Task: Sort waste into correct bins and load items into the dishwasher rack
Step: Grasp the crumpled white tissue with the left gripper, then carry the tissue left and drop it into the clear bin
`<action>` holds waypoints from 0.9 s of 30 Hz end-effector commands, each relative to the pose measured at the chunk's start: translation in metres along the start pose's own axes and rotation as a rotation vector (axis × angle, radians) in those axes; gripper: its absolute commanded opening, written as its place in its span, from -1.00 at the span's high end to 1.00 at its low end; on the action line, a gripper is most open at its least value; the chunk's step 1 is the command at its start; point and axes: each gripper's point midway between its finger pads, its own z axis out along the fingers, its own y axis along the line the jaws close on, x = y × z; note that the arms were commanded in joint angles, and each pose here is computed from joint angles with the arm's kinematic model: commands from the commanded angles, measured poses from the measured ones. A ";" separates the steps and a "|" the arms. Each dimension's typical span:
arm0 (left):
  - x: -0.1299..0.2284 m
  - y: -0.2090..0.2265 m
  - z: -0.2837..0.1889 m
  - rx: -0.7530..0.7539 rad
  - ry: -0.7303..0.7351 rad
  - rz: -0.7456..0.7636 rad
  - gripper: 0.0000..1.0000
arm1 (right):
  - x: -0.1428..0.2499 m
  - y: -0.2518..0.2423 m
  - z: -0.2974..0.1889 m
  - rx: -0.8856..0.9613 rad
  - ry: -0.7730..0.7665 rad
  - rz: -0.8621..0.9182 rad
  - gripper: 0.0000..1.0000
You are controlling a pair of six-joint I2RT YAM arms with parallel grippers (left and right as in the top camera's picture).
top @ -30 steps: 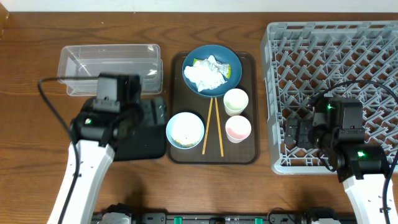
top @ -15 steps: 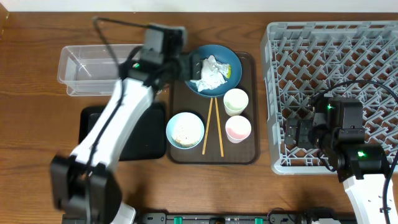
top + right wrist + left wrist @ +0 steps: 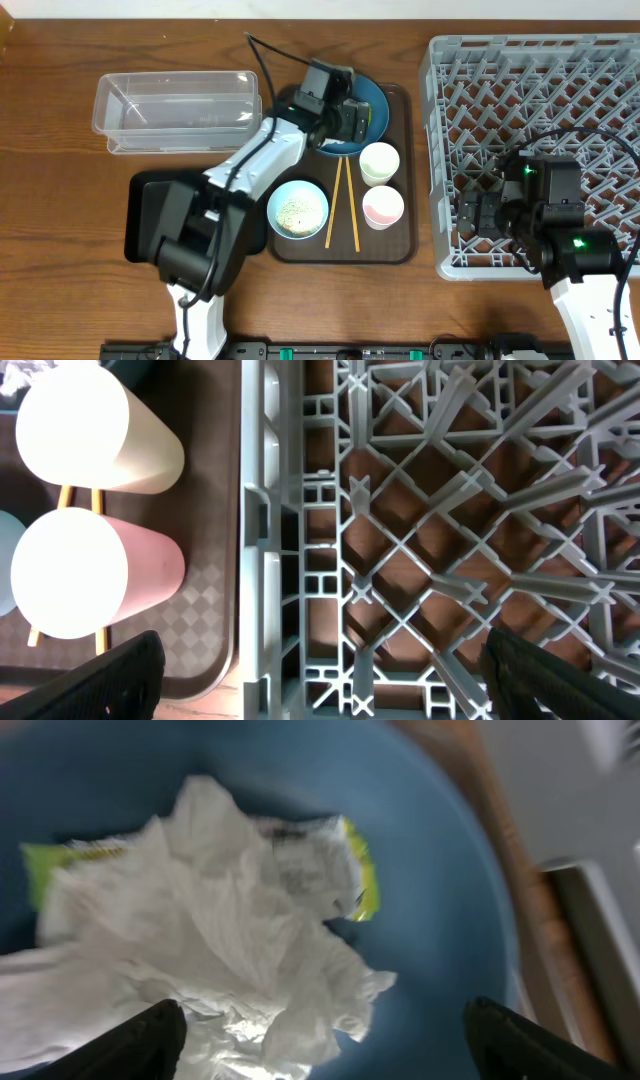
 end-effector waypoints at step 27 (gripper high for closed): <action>-0.048 0.020 -0.099 -0.054 -0.130 -0.048 0.88 | -0.004 0.003 -0.002 -0.007 0.001 0.006 -0.99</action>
